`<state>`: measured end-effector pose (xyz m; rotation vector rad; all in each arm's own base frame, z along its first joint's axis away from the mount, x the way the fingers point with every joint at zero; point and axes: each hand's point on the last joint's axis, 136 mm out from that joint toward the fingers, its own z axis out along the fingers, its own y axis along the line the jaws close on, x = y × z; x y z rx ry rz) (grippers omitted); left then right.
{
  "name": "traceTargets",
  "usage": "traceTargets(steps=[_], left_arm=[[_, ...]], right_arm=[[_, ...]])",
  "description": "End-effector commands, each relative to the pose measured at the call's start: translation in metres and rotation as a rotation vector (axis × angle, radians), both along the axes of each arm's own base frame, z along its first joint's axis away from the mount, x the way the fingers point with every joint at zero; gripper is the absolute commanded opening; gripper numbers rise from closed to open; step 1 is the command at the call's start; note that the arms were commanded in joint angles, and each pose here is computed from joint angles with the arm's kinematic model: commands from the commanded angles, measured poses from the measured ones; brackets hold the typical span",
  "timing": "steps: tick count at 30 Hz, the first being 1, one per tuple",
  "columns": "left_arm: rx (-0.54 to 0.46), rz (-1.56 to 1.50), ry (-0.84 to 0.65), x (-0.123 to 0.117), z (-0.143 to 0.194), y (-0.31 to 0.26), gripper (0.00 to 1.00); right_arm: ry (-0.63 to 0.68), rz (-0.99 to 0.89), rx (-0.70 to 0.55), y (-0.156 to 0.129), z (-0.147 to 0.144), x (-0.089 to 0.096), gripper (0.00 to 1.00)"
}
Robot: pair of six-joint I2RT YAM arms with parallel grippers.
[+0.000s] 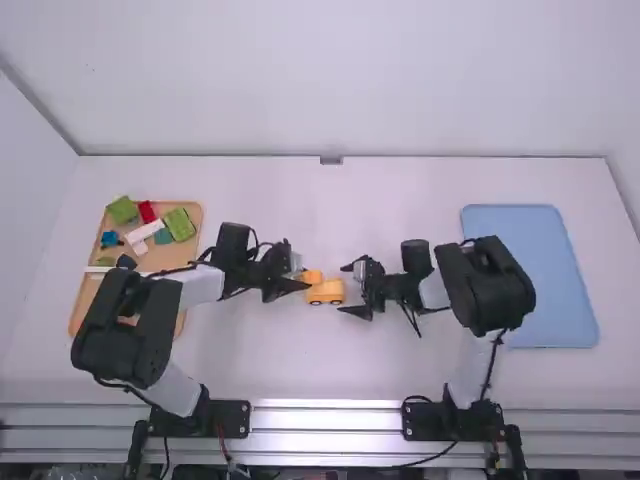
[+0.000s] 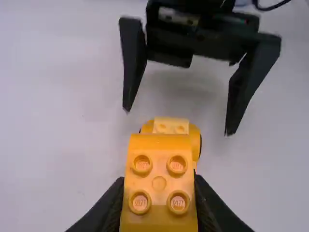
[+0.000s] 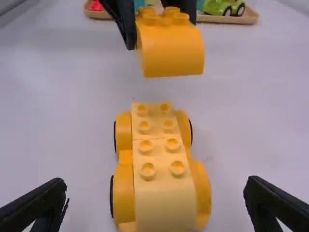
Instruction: Assemble lego blocks to make yellow taxi
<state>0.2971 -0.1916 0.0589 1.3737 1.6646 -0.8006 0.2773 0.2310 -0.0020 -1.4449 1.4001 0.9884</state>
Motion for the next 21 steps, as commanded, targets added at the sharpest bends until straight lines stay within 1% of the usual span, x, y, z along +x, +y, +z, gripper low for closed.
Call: traceTargets(steps=[1,4,7,10,13,14,16,17,21], left_arm=[[-0.038,-0.031,0.029,-0.012,0.005,-0.008,0.12],[-0.018,-0.055,0.022,-0.020,0.000,-0.015,0.11],[0.017,-0.039,-0.003,-0.019,-0.007,-0.019,0.10],[0.003,-0.022,-0.018,-0.017,-0.006,-0.022,0.11],[-0.004,-0.011,-0.038,-0.016,-0.007,-0.020,0.13],[-0.007,-0.013,-0.046,-0.016,-0.010,-0.021,0.14],[-0.009,-0.017,-0.052,-0.015,-0.014,-0.023,0.14],[-0.016,-0.009,-0.045,-0.012,-0.017,-0.024,0.13],[-0.033,-0.001,-0.014,-0.007,-0.021,-0.025,0.10]], right_arm=[[0.013,0.066,0.049,0.011,0.000,0.001,0.98],[0.018,0.074,0.054,0.014,-0.006,0.008,0.98],[0.003,0.103,0.083,0.017,-0.004,0.010,0.98],[0.008,0.099,0.079,0.017,-0.005,0.012,0.98],[-0.005,0.107,0.079,0.016,-0.007,0.007,0.98],[-0.020,0.118,0.074,0.017,-0.009,0.003,0.98],[-0.021,0.113,0.042,0.018,-0.016,0.001,0.99],[-0.005,0.091,-0.008,0.018,-0.025,0.001,0.99],[0.012,0.093,-0.045,0.022,-0.032,-0.004,1.00]])
